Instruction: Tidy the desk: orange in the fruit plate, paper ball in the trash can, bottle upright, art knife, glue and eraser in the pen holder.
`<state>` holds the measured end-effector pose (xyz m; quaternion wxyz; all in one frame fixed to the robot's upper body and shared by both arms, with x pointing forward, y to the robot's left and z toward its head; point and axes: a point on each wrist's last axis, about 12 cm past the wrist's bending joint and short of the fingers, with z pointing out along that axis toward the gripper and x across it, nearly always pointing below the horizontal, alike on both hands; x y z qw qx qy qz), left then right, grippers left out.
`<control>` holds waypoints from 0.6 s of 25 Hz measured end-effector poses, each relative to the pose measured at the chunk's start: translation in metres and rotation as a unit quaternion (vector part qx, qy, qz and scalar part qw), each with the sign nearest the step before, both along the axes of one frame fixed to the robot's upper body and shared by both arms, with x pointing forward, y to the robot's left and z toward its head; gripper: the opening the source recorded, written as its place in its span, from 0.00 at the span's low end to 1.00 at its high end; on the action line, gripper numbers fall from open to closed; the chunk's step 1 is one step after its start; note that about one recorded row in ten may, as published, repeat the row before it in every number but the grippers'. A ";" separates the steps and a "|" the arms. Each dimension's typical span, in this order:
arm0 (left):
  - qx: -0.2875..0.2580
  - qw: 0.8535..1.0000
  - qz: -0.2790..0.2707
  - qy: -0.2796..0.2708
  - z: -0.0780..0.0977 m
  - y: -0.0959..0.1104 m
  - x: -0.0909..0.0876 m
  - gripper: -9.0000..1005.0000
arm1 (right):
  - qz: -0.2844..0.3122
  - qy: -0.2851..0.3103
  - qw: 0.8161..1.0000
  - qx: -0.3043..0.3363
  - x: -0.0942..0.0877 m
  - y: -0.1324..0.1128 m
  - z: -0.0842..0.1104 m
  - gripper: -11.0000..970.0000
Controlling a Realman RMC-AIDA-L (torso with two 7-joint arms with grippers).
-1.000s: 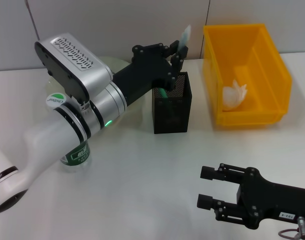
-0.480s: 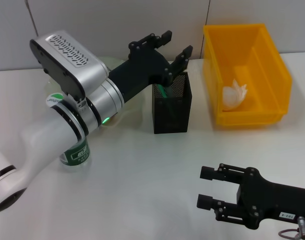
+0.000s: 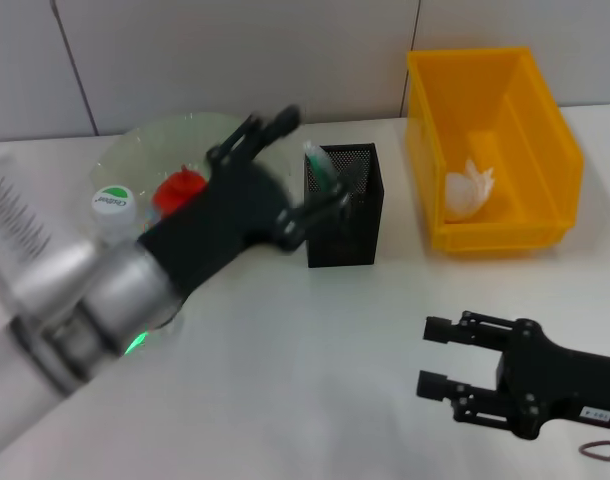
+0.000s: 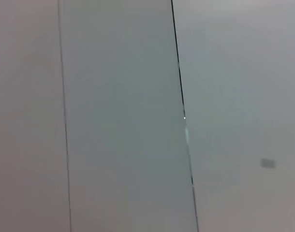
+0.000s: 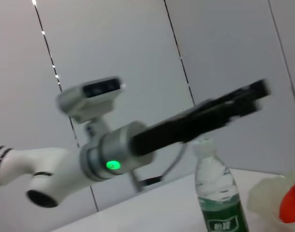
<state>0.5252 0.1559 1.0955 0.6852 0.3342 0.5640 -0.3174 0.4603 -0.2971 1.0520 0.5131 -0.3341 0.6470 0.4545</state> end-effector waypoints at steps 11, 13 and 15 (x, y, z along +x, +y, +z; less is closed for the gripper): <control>0.027 0.994 -0.076 0.077 -0.028 0.089 -0.063 0.84 | 0.001 -0.001 1.000 -0.013 0.005 -0.005 0.004 0.69; 0.042 0.988 -0.104 0.102 -0.035 0.100 -0.071 0.84 | 0.004 -0.002 1.000 -0.015 0.007 -0.003 0.004 0.69; 0.059 0.982 -0.123 0.133 -0.042 0.106 -0.074 0.84 | 0.004 -0.002 1.000 -0.015 0.008 -0.002 0.004 0.69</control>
